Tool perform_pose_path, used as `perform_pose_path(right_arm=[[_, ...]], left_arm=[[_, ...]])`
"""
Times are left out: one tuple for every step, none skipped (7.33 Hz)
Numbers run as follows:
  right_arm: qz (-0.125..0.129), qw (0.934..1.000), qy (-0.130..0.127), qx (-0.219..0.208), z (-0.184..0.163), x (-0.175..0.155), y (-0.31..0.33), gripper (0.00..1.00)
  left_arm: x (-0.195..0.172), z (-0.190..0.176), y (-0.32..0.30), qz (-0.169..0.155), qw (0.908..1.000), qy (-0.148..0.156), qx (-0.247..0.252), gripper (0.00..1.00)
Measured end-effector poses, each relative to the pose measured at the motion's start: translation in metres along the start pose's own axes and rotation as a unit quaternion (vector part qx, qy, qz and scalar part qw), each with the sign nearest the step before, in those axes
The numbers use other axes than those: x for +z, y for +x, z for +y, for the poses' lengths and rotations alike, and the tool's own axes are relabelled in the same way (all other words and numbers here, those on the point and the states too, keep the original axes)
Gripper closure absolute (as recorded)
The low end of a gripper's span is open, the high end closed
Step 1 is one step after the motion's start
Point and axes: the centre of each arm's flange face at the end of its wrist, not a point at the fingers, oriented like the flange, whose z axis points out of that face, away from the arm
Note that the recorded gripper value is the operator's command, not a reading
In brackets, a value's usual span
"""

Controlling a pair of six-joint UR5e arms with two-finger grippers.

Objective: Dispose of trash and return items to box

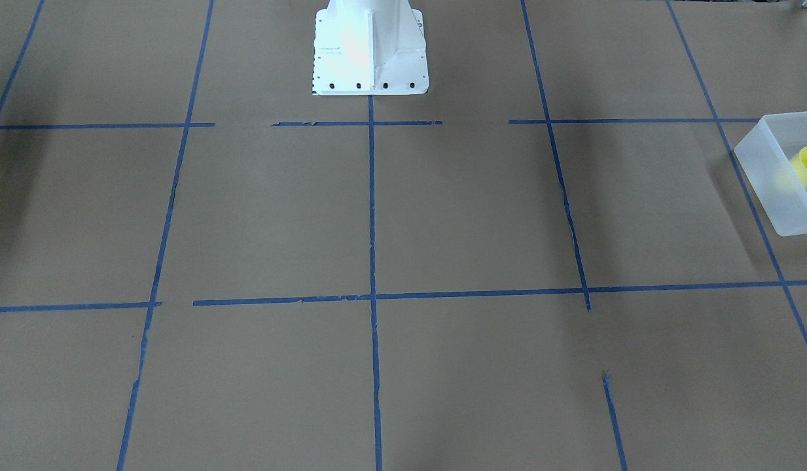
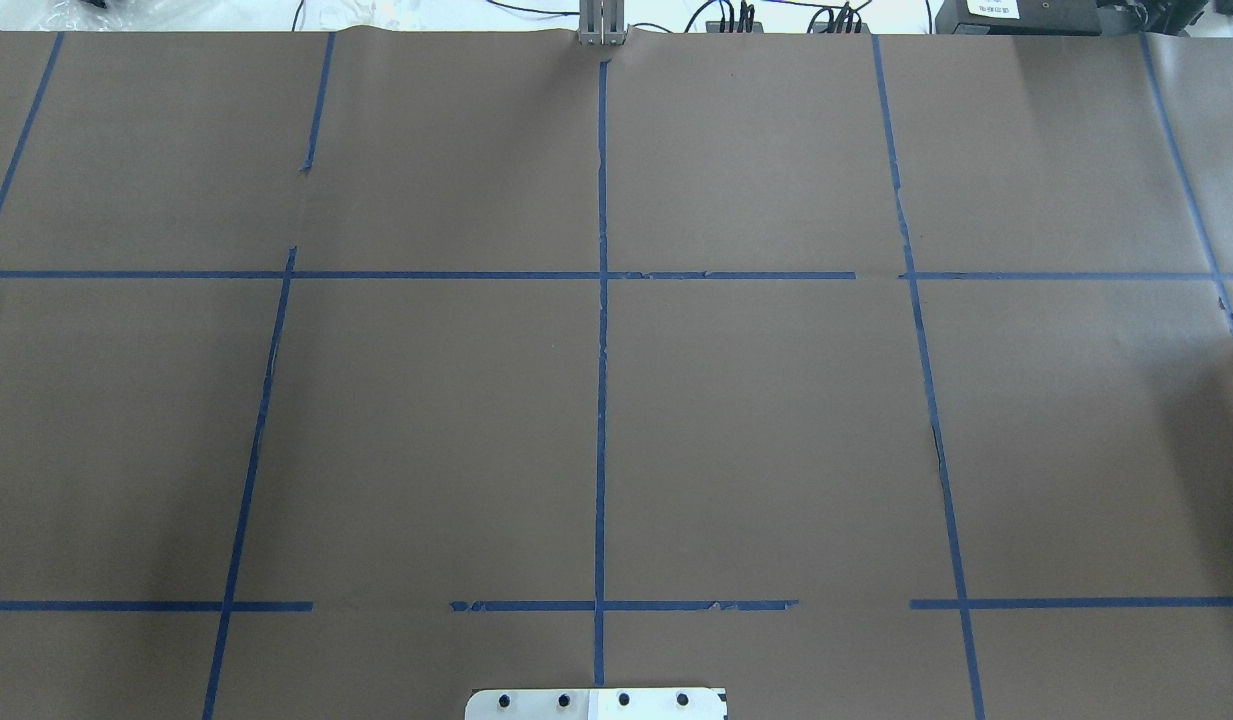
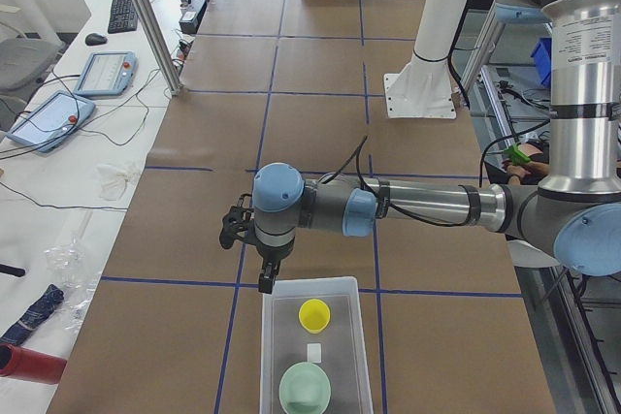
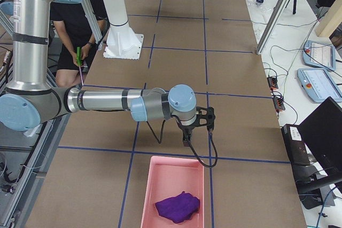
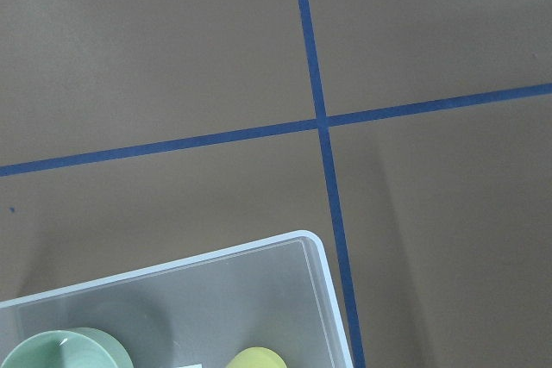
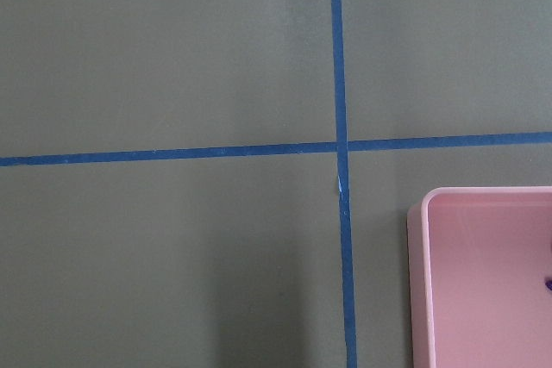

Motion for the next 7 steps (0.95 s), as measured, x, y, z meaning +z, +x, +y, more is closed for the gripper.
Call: perform_pose_path(right_arm=[[0.000, 1.0000, -0.001, 0.001, 0.0010, 0.0006, 0.0010, 0.00], [0.000, 1.0000, -0.002, 0.002, 0.0021, 0.0013, 0.0019, 0.00], [-0.001, 1.0000, -0.003, 0.003, 0.0026, 0.0016, 0.0021, 0.00], [-0.002, 1.0000, -0.003, 0.003, 0.0030, 0.0019, 0.0022, 0.00], [-0.003, 1.0000, -0.004, 0.004, 0.0034, 0.0020, 0.0021, 0.00], [-0.003, 1.0000, -0.004, 0.004, 0.0037, 0.0021, 0.0022, 0.00], [-0.002, 1.0000, -0.004, 0.005, 0.0050, 0.0027, 0.0034, 0.00]], left_arm=[[-0.0035, -0.0008, -0.0038, -0.001, 1.0000, 0.002, -0.004, 0.00], [-0.0054, -0.0008, -0.0059, -0.001, 1.0000, 0.002, -0.007, 0.00], [-0.0057, -0.0007, -0.0070, -0.001, 1.0000, 0.002, -0.008, 0.00], [-0.0052, -0.0007, -0.0075, 0.000, 0.9999, 0.002, -0.010, 0.00], [-0.0050, -0.0006, -0.0079, 0.000, 0.9999, 0.002, -0.012, 0.00], [-0.0046, -0.0002, -0.0077, 0.003, 0.9999, 0.001, -0.014, 0.00], [-0.0041, 0.0006, -0.0066, 0.010, 0.9998, 0.001, -0.015, 0.00]])
